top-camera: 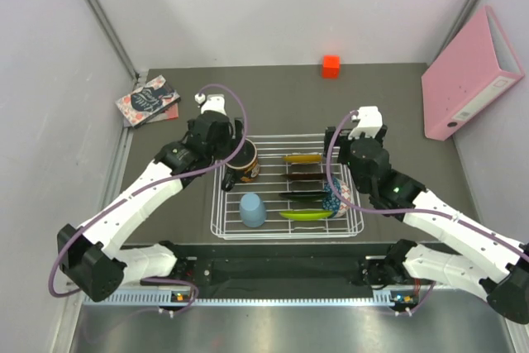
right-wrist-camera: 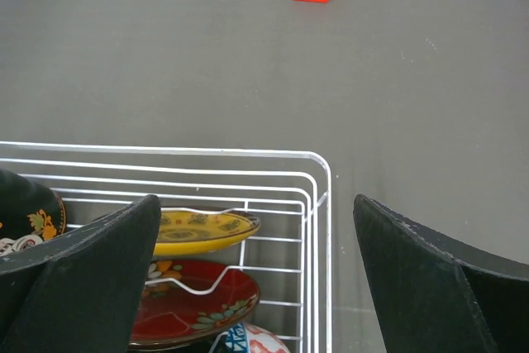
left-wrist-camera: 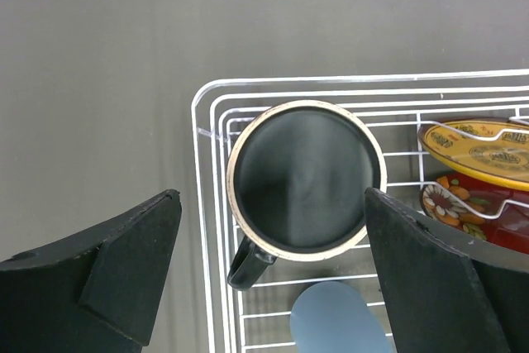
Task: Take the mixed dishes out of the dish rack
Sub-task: Pick up the cup from the dish rack.
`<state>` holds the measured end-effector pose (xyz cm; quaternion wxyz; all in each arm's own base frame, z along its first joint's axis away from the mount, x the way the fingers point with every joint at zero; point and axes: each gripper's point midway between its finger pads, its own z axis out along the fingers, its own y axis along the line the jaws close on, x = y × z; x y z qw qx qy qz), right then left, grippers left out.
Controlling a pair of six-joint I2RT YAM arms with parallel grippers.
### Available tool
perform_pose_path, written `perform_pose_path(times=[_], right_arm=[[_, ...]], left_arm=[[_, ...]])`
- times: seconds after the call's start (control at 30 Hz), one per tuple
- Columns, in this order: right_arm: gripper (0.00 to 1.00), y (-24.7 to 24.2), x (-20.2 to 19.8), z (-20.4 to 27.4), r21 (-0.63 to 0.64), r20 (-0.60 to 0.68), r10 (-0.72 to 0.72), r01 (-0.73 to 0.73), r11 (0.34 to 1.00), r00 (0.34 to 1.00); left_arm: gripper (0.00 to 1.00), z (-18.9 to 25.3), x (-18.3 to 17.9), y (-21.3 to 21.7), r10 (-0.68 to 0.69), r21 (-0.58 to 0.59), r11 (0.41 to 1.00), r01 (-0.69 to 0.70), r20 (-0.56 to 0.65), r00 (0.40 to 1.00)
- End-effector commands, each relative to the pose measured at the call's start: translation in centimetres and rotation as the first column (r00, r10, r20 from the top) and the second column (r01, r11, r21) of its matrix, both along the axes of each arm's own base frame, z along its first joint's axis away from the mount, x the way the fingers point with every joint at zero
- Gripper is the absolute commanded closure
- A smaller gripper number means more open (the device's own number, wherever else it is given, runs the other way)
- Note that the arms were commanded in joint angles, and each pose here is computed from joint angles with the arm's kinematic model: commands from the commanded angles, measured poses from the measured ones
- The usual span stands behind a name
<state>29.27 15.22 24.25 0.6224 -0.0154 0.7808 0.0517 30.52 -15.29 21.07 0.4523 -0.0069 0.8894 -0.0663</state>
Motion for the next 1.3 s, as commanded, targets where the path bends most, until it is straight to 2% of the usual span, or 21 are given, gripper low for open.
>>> perform_pose_path(times=[0.0, 0.3, 0.73, 0.83, 0.87, 0.97, 1.27], right_arm=[[0.00, 0.7, -0.1, 2.3, 0.061, 0.039, 0.009, -0.011, 0.998, 0.999], [0.00, 0.9, -0.2, 2.8, 0.071, 0.047, 0.011, -0.014, 0.997, 0.999], [0.00, 1.0, -0.3, 2.0, 0.086, 0.024, 0.001, -0.003, 0.996, 1.000], [0.00, 1.3, -0.3, 1.7, 0.085, 0.015, 0.002, -0.004, 0.996, 1.000], [0.00, 1.3, -0.4, 1.7, 0.087, 0.015, 0.004, -0.005, 0.996, 1.000], [0.00, 1.2, -0.5, 1.5, 0.082, 0.011, -0.003, 0.002, 0.997, 1.000], [0.00, 0.5, -0.9, 0.8, 0.074, -0.001, -0.018, 0.018, 0.997, 1.000]], left_arm=[[0.01, 1.8, 0.1, -0.4, -0.031, -0.029, 0.999, 0.033, 0.065, 0.997], [0.01, 3.9, -2.4, -1.1, -0.139, -0.095, 0.984, 0.149, 0.102, 0.985], [0.01, 0.9, -10.2, -2.6, -0.239, -0.218, 0.950, 0.224, -0.044, 0.970], [0.01, 0.0, -11.8, -3.8, -0.266, -0.205, 0.947, 0.248, -0.067, 0.962], [0.01, -0.7, -12.9, -4.8, -0.307, -0.188, 0.939, 0.287, -0.082, 0.948], [0.01, -2.2, -14.1, -5.6, -0.302, -0.119, 0.950, 0.289, -0.108, 0.947], [0.01, -6.0, -14.7, -5.7, -0.275, -0.091, 0.961, 0.262, -0.168, 0.947]])
